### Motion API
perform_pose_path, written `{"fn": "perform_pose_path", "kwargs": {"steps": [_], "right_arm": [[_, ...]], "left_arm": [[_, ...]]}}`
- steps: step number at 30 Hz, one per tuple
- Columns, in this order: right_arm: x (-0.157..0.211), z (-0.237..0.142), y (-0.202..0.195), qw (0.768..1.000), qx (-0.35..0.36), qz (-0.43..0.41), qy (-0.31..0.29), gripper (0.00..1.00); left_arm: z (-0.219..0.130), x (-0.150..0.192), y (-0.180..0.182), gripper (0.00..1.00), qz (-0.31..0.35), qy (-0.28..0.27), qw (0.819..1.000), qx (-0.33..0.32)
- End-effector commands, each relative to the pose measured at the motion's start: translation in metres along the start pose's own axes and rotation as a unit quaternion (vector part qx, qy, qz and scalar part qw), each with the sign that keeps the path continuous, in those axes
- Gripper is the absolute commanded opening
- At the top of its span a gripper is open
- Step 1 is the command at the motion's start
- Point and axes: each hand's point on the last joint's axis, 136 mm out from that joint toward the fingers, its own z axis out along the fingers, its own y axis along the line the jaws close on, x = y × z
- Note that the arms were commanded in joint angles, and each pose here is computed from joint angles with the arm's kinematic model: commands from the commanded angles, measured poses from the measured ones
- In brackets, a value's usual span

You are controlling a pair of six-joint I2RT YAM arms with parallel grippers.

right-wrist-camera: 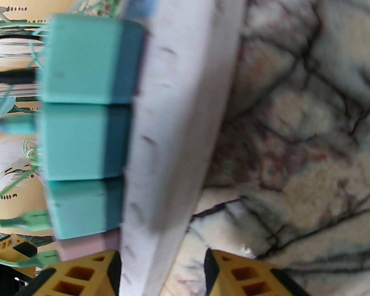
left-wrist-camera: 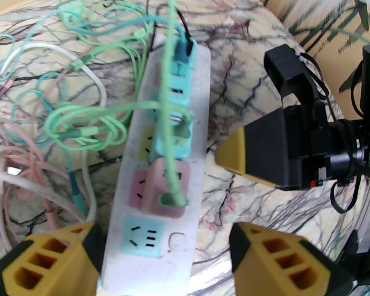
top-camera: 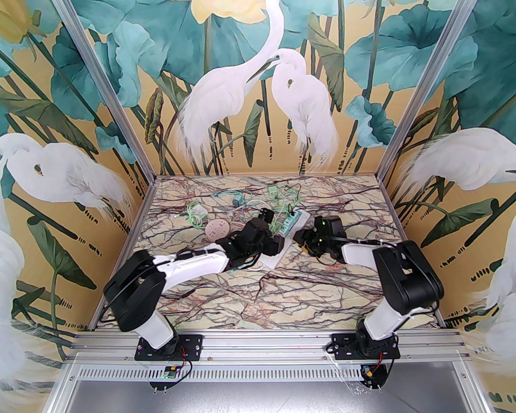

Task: Pull the plug off the socket

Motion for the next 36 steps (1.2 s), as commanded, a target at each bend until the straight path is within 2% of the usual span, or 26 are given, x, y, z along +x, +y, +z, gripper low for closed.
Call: {"fn": "perform_pose_path", "kwargs": {"steps": [1, 10, 19, 21, 23, 36], "right_arm": [[-0.001, 0.006, 0.016, 0.999, -0.052, -0.003, -0.001, 0.51], [0.012, 0.017, 0.009, 0.998, -0.053, 0.004, 0.019, 0.47], [0.025, 0.024, -0.013, 0.999, 0.006, -0.006, 0.036, 0.39], [0.025, 0.026, -0.015, 0.999, 0.009, -0.004, 0.038, 0.33], [0.025, 0.028, -0.019, 0.999, 0.013, -0.001, 0.04, 0.33], [0.027, 0.035, -0.03, 0.998, 0.029, 0.009, 0.051, 0.33]], "left_arm": [[0.009, 0.004, 0.001, 0.67, 0.027, 0.014, 0.999, -0.014], [0.027, 0.009, 0.002, 0.65, 0.05, 0.037, 0.998, -0.023], [0.035, 0.01, 0.0, 0.64, 0.054, 0.045, 0.997, -0.025], [0.037, 0.011, -0.001, 0.64, 0.057, 0.049, 0.997, -0.023], [0.04, 0.012, -0.001, 0.6, 0.06, 0.051, 0.997, -0.024], [0.059, 0.014, 0.004, 0.57, 0.099, 0.071, 0.991, -0.049]]}}
